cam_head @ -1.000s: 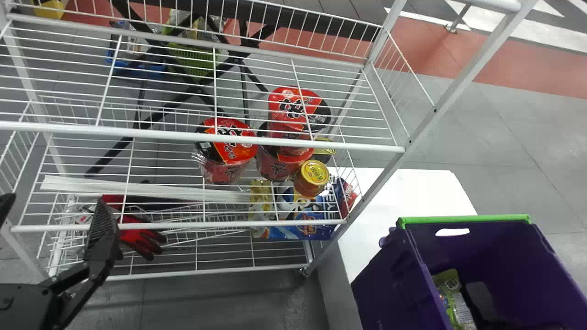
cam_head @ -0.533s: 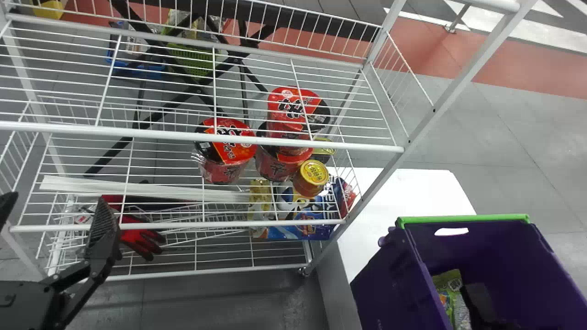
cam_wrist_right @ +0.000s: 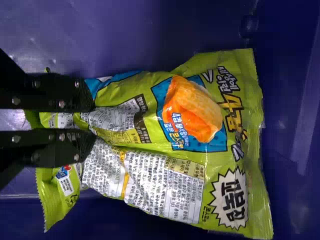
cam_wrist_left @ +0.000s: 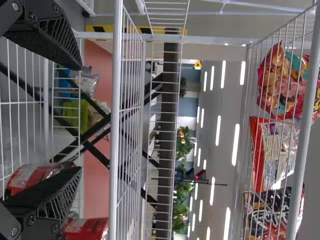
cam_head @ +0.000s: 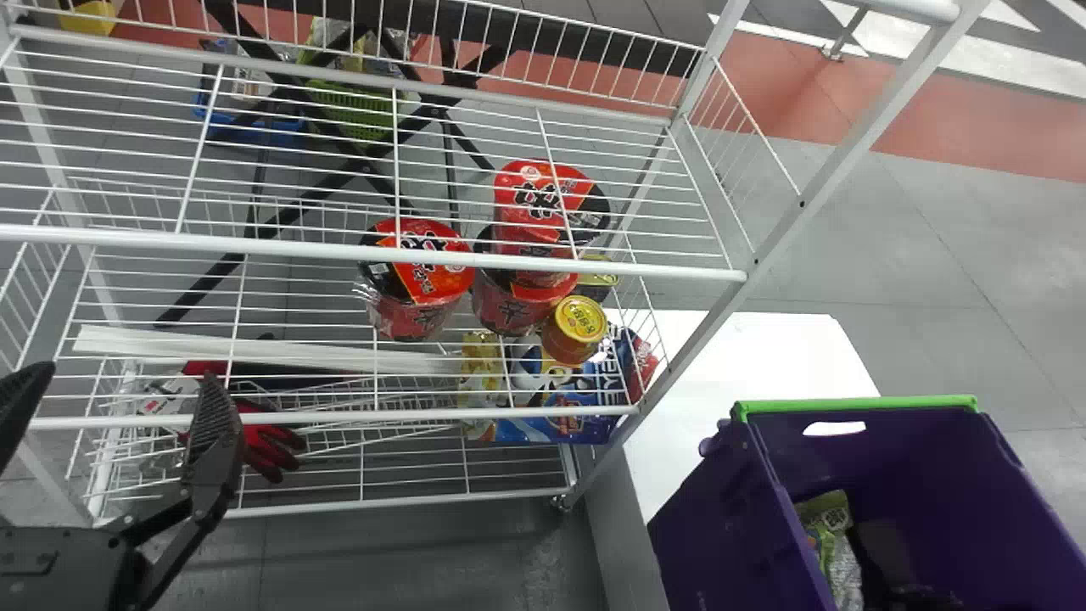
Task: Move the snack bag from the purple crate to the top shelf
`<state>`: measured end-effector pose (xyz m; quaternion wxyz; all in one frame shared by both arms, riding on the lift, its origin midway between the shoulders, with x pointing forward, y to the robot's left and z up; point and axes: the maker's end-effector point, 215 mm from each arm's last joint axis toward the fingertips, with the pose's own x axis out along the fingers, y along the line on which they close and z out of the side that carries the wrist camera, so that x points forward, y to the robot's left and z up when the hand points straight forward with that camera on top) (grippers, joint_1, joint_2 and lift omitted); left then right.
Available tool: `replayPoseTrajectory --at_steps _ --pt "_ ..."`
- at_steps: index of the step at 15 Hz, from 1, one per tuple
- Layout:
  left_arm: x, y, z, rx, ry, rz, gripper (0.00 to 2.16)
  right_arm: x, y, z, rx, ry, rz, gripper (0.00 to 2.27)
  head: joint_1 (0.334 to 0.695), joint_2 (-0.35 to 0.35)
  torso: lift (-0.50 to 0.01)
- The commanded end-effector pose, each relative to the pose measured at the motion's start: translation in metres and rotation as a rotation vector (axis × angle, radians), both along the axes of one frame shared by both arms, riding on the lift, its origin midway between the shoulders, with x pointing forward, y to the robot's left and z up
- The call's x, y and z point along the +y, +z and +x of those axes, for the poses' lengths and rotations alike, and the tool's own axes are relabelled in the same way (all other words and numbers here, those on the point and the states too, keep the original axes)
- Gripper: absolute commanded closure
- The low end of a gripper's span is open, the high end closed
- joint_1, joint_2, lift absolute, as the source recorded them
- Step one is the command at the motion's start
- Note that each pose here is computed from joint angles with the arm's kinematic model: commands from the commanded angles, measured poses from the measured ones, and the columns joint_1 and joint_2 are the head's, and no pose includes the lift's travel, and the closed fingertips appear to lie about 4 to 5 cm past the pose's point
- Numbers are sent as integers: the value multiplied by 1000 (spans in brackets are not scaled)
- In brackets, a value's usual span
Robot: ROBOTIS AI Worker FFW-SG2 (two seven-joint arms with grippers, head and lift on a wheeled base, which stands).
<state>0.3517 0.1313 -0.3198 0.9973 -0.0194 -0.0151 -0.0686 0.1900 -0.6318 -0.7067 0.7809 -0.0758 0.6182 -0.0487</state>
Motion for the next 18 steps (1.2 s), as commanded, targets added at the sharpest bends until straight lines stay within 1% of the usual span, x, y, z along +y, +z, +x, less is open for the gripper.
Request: replayPoseTrajectory --at_steps 1,3,7,15,18 --pt "-1 0 0 1 -1 -2 103 1 -1 -3 6 1 3 2243 695 -350 -453" --pt "-1 0 0 2 0 -3 103 7 -2 -4 3 14 26 2243 695 -350 -443" --pt "-2 -1 1 4 2 -1 103 13 -4 -1 -6 45 28 2243 695 -350 -429" --pt "-4 0 0 3 1 -4 103 10 -4 -13 -16 38 27 2243 695 -350 -397" --pt "-3 0 0 1 0 1 103 18 -9 -15 -13 37 39 2243 695 -350 -385"
